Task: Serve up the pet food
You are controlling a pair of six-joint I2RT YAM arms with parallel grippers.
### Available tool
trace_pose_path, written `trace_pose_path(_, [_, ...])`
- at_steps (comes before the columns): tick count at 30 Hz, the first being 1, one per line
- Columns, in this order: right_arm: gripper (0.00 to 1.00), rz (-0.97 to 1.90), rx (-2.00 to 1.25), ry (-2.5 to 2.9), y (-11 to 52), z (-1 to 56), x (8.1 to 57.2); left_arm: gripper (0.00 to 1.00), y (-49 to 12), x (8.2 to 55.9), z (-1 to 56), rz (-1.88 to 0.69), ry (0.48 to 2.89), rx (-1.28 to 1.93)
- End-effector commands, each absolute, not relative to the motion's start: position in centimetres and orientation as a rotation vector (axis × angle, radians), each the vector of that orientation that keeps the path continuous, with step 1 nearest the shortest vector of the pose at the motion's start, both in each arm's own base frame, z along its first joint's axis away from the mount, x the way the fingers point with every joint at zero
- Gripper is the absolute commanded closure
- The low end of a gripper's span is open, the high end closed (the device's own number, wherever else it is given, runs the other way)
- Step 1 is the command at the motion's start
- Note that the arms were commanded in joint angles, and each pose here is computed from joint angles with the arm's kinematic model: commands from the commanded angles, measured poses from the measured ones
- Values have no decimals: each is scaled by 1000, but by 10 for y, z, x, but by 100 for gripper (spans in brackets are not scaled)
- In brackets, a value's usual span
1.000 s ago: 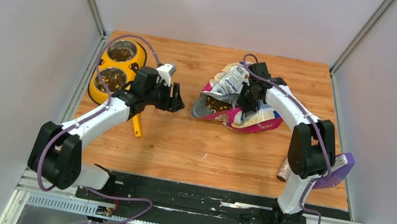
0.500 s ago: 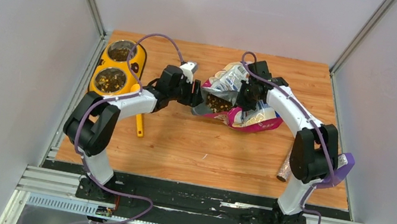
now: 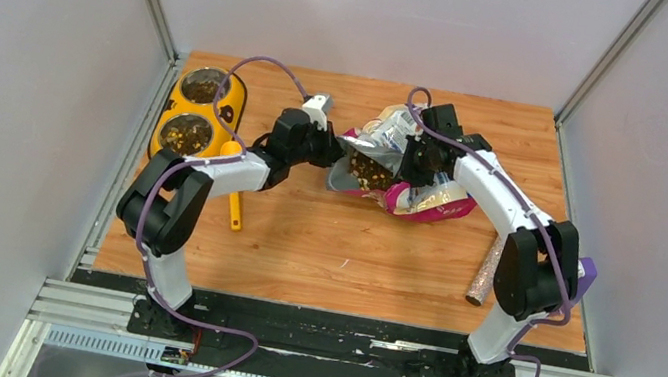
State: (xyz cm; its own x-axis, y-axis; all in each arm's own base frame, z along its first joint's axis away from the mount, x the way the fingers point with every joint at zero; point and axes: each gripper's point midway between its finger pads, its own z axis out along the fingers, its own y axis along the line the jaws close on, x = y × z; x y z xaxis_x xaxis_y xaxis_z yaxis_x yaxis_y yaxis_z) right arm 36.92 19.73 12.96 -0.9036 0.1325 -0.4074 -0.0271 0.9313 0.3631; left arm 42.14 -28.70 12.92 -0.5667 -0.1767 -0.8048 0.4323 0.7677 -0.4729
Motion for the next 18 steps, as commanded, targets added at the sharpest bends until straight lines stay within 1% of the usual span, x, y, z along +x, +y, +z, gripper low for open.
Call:
trace_pose_path(1, [100,630,-67,2517,211,183,364,100,-293,438,169,-875,1908,123])
trace_pose_path(6, [100,692,-247,2449,228,205,357,100,-283,445,218,-839,1897,20])
trace_pose_path(10, [100,780,-370,2383,251,229,345,100,-264,441,260,-763,1894,-36])
trace_pose_path(12, [100,810,-445,2344,265,241,337,100,-248,432,267,-694,1940,-70])
trace_pose_path(18, [100,850,-609,2235,301,272,316,100,-204,404,301,-563,1952,-202])
